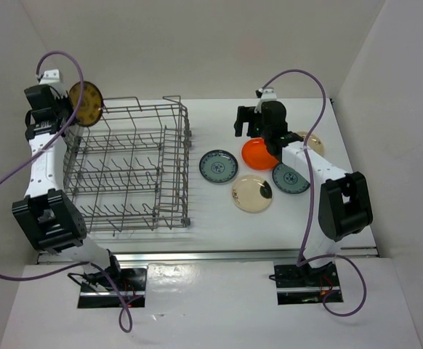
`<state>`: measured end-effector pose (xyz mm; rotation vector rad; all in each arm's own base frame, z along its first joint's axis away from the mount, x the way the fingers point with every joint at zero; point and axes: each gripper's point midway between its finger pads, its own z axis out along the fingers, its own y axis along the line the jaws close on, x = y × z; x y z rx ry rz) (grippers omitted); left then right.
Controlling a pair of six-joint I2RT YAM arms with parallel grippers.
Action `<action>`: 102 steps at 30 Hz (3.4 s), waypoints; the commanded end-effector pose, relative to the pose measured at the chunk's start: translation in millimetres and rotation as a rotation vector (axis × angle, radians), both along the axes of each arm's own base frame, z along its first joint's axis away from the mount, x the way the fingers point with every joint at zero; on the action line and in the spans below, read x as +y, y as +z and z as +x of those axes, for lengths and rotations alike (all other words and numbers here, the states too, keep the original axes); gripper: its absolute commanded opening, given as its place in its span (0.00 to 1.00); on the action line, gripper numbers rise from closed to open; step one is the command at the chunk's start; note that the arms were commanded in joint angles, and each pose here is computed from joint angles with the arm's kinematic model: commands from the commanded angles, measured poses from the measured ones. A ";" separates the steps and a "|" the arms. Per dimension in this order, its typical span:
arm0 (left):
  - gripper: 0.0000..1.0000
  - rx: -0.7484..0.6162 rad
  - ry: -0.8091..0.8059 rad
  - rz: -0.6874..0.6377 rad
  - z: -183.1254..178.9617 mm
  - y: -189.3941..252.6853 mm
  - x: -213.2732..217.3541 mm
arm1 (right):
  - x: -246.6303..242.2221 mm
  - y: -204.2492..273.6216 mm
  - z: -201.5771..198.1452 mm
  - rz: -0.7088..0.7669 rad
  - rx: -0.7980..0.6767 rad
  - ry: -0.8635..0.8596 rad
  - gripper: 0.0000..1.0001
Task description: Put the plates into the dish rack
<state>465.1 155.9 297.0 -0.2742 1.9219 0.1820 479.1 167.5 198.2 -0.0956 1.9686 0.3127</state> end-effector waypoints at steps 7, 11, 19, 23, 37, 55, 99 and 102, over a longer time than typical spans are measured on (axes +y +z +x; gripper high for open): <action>0.00 -0.023 0.033 -0.036 -32.9 -9.0 40.0 | 6.1 37.9 11.7 0.063 -0.101 0.048 1.00; 0.00 -0.037 0.143 -0.048 -50.6 -7.1 64.8 | 4.4 27.1 14.9 0.060 -0.080 0.050 1.00; 0.00 -0.042 0.376 0.010 -100.3 -31.0 96.9 | 6.4 3.4 21.0 0.082 -0.022 0.076 1.00; 0.00 -0.061 0.421 0.054 -112.9 -35.6 107.9 | 8.4 -3.5 22.4 0.100 -0.007 0.096 1.00; 0.00 0.038 0.231 0.024 -85.3 -91.4 94.4 | 3.6 -19.5 25.1 0.110 0.025 0.094 1.00; 0.00 0.141 0.234 -0.042 -88.6 -142.9 91.9 | 2.7 -65.6 18.2 0.115 0.140 0.098 1.00; 0.97 -0.151 0.260 -0.032 -98.4 44.7 32.0 | 6.2 -111.4 -15.6 0.136 0.324 0.181 1.00; 0.97 -0.176 0.041 -0.078 -89.9 68.7 -23.4 | 7.6 -115.1 -25.4 0.150 0.350 0.192 1.00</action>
